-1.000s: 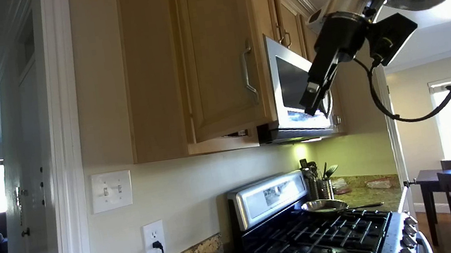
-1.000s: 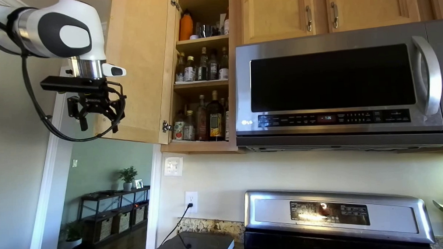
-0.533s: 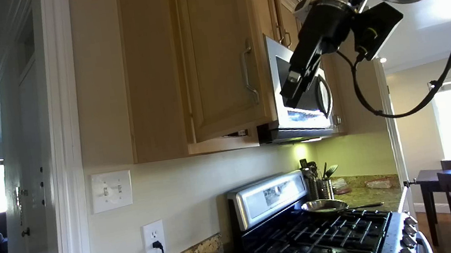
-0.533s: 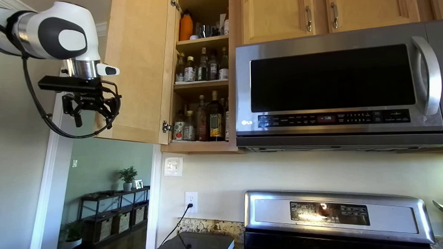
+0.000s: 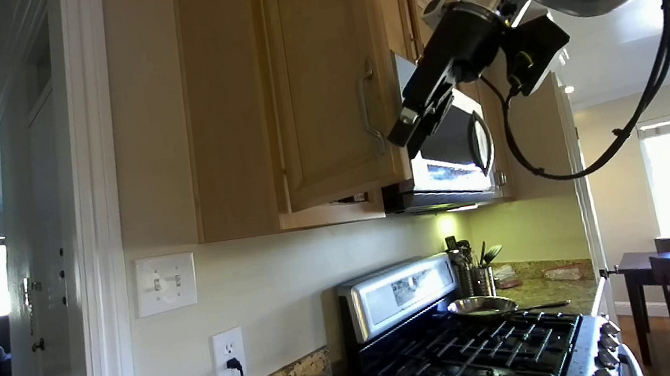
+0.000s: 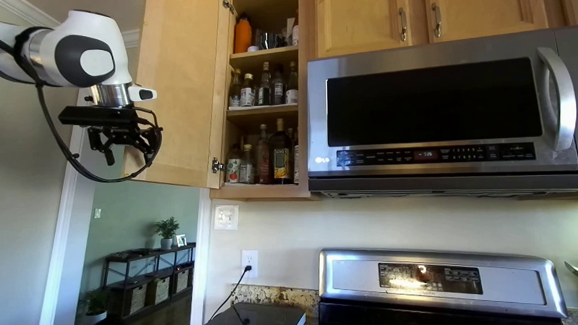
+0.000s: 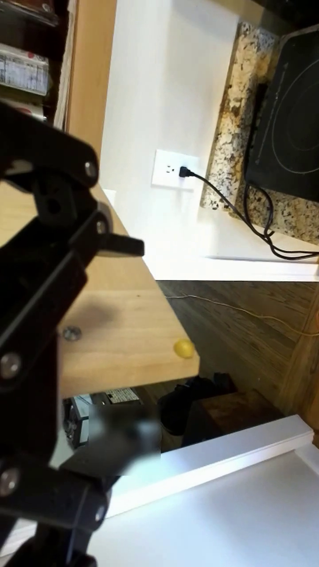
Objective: Close the door of the top cabinet on the left
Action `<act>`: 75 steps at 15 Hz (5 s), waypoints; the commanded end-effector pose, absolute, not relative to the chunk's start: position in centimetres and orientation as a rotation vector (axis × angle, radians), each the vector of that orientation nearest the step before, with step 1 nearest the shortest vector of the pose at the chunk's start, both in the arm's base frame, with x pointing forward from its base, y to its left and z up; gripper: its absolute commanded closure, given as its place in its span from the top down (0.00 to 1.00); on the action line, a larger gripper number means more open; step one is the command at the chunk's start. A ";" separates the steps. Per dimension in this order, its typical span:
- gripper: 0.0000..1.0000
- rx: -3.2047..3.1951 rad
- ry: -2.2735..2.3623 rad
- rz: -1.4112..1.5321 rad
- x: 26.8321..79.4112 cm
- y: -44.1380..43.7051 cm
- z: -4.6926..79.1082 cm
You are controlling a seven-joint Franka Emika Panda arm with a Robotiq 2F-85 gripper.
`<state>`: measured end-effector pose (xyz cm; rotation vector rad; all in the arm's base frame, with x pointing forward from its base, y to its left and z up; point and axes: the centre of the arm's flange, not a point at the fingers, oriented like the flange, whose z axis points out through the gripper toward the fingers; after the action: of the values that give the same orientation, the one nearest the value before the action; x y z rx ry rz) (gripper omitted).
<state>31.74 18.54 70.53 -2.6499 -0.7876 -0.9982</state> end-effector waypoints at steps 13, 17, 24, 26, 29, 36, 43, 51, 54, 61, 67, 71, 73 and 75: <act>1.00 -2.774 -0.781 -1.158 33.0 14.9 68.8; 1.00 -2.872 -0.687 -1.208 33.1 11.0 69.2; 1.00 -3.101 -0.440 -1.239 34.4 1.4 68.7; 1.00 -3.161 -0.387 -1.224 34.5 -0.5 68.6; 1.00 -3.246 -0.414 -1.113 33.3 -2.0 68.3; 0.88 -3.194 -0.783 -0.589 28.8 1.4 66.0; 0.33 -3.078 -0.857 -0.882 29.0 8.5 69.1; 0.00 -2.991 -0.751 -1.327 34.5 11.0 73.2; 0.03 -3.005 -0.706 -1.411 36.9 10.5 73.9; 0.03 -3.081 -0.614 -1.529 41.3 7.5 74.3; 0.04 -3.047 -0.462 -1.521 45.9 4.7 74.4; 0.03 -2.989 -0.382 -1.448 49.6 3.9 73.4; 0.03 -2.957 -0.355 -1.447 51.5 3.8 73.2; 0.03 -2.928 -0.341 -1.465 53.1 3.8 73.3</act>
<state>50.17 3.90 72.43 -2.9917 -0.3803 -1.4253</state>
